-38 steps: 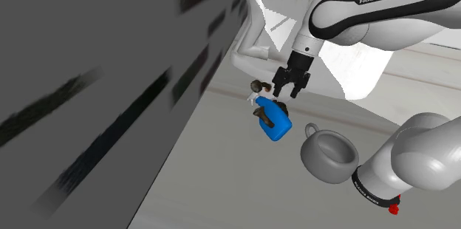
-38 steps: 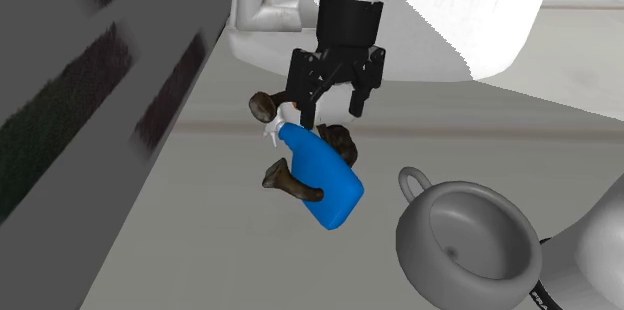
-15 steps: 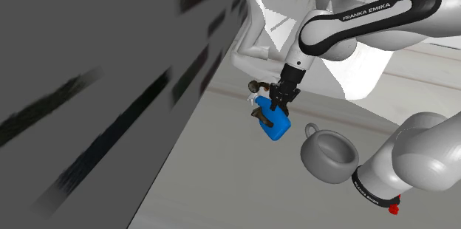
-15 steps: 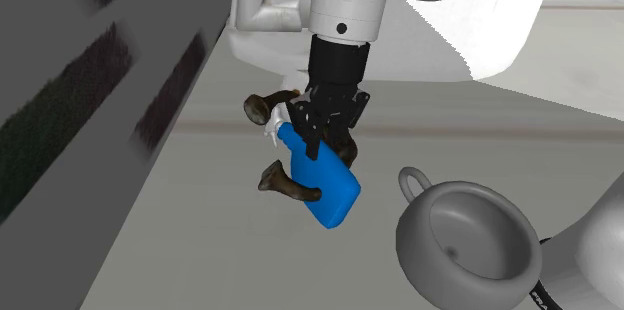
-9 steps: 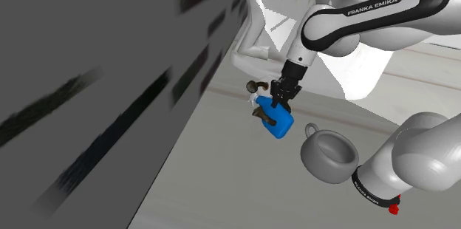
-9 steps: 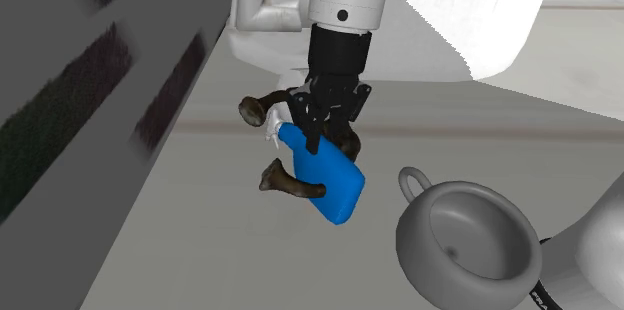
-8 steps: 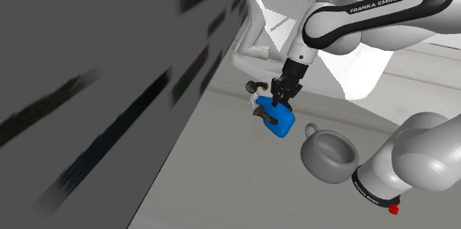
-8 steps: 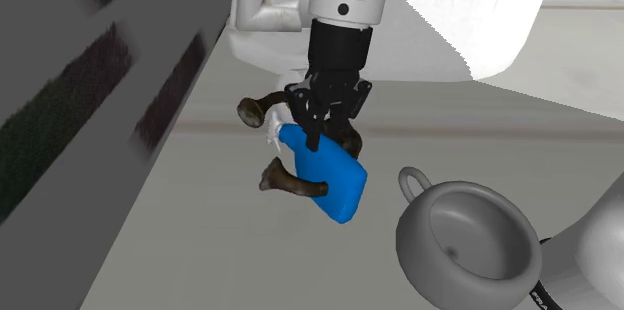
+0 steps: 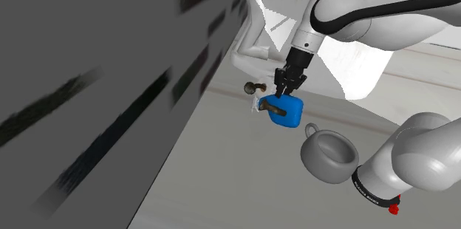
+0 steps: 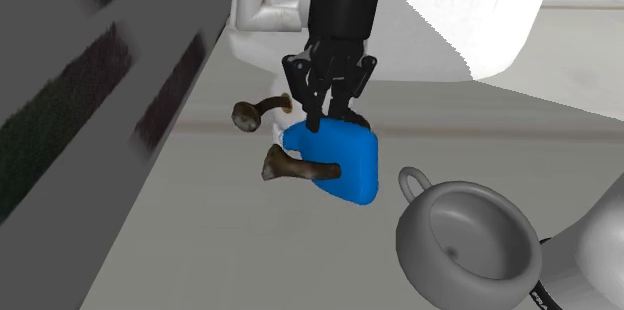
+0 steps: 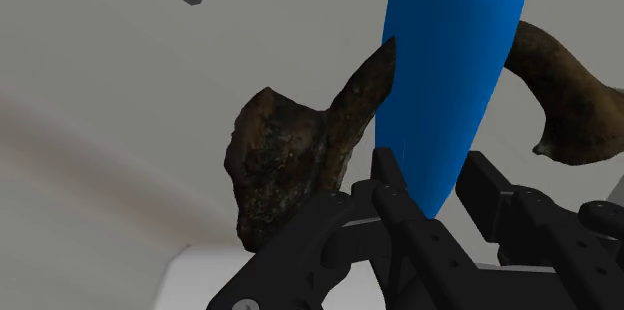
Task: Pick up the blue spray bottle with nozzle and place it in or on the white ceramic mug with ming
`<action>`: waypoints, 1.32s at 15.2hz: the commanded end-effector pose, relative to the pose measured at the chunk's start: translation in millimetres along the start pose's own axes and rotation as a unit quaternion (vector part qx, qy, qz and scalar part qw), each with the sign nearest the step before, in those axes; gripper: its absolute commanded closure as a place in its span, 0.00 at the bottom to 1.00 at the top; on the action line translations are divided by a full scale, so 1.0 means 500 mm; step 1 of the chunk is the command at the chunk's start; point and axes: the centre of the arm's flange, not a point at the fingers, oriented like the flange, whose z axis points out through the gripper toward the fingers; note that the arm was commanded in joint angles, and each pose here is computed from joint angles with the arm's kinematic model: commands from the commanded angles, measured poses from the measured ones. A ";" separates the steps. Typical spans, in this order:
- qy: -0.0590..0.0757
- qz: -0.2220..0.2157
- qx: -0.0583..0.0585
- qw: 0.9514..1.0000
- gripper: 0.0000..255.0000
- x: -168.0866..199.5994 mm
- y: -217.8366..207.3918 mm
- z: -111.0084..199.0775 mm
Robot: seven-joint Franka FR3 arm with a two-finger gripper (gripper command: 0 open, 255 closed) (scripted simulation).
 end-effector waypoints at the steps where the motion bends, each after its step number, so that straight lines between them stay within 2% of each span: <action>1: 0.000 0.000 0.000 1.000 1.00 -0.005 -0.007 -0.022; 20: 0.000 0.000 0.000 1.000 1.00 -0.043 -0.064 -0.204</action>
